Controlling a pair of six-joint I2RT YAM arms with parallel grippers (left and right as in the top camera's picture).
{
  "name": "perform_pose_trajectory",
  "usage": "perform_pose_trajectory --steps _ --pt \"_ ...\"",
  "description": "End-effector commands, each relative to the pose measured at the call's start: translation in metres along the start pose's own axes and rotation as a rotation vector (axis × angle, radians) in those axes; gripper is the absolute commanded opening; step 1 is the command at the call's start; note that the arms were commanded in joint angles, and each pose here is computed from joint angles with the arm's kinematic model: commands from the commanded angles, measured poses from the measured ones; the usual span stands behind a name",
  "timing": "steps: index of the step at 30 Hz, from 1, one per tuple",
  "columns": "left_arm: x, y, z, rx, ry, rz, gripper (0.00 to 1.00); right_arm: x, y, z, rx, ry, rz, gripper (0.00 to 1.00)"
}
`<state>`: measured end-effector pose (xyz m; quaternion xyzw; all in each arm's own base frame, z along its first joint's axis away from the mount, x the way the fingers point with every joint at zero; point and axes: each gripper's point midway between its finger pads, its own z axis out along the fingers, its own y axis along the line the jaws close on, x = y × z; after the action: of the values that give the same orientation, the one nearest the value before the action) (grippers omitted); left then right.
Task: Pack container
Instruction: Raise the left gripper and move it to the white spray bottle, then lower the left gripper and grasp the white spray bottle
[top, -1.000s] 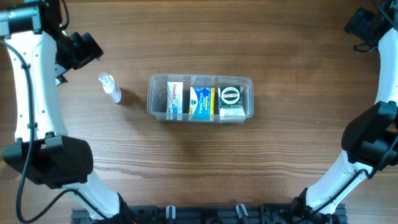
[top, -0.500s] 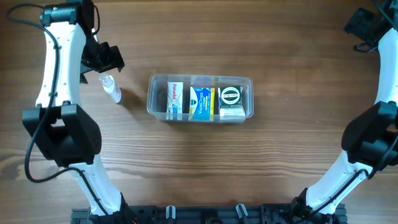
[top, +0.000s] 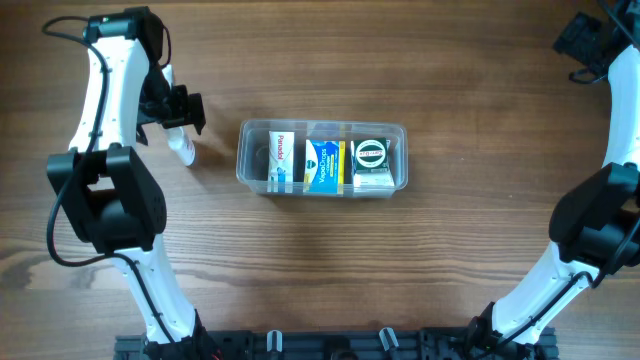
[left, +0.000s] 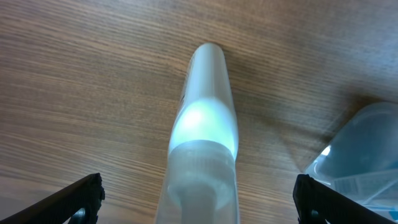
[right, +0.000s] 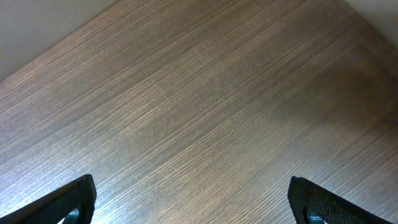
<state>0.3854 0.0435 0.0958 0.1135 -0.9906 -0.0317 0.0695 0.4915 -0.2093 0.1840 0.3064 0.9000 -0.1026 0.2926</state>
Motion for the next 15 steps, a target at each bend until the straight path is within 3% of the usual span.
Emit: perform_pose_trajectory --steps 1,15 --pt "0.002 -0.003 0.015 0.013 0.030 0.024 0.99 -0.003 0.000 0.000 0.010 -0.010 -0.017 1.00" --pt "-0.009 -0.005 0.016 0.020 -0.014 0.021 0.92 -0.003 0.000 0.000 0.010 -0.010 -0.017 1.00"
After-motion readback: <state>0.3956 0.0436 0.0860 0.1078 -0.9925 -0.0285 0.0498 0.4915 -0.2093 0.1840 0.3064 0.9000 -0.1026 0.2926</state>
